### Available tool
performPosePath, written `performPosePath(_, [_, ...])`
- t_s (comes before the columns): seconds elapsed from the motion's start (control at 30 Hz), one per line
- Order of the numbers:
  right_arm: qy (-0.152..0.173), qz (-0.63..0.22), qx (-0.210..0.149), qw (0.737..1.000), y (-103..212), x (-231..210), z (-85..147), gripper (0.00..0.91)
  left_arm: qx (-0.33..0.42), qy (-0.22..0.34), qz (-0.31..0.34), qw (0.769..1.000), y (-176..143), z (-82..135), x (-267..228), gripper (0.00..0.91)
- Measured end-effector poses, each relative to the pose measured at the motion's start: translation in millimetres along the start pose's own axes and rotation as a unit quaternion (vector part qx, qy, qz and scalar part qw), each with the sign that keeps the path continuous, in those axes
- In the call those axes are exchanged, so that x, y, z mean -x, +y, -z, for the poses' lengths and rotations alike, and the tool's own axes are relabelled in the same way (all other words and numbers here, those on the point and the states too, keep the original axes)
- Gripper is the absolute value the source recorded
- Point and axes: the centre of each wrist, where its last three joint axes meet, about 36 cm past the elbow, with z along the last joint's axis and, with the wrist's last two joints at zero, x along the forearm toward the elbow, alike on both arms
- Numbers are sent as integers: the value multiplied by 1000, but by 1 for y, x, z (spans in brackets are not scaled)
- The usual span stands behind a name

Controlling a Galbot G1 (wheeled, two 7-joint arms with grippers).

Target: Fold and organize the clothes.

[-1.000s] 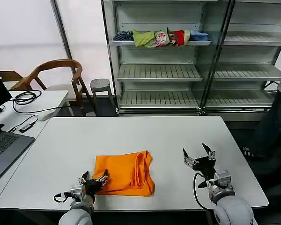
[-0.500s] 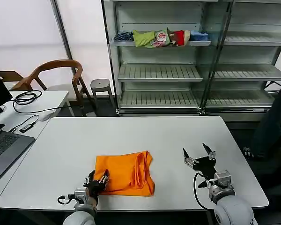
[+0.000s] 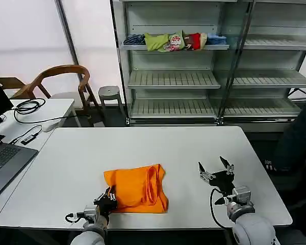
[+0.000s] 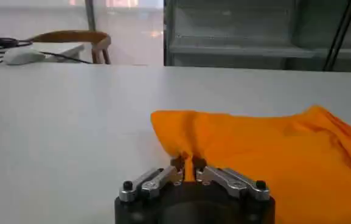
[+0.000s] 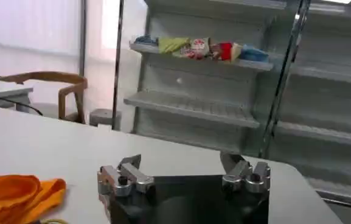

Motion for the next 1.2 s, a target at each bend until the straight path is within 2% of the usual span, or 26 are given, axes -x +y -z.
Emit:
performPosePath(0.23, [-4,1,-1,1000,0,0,3,907,7,-9,0,1000,9,8,0,20])
performPosePath(0.43, [-9,2,0,1000,0,1,6,907,23,-23,7,999,32,26,-7,20])
performPosePath(0.9, [-21,10,7,1000,2,10,5,907,77,-27,80,993,138,59,-26,20])
performPosePath(1.2, [-23,9,5,1000,-2,11,6,907,101,-52,121,986,193,93,-48,20])
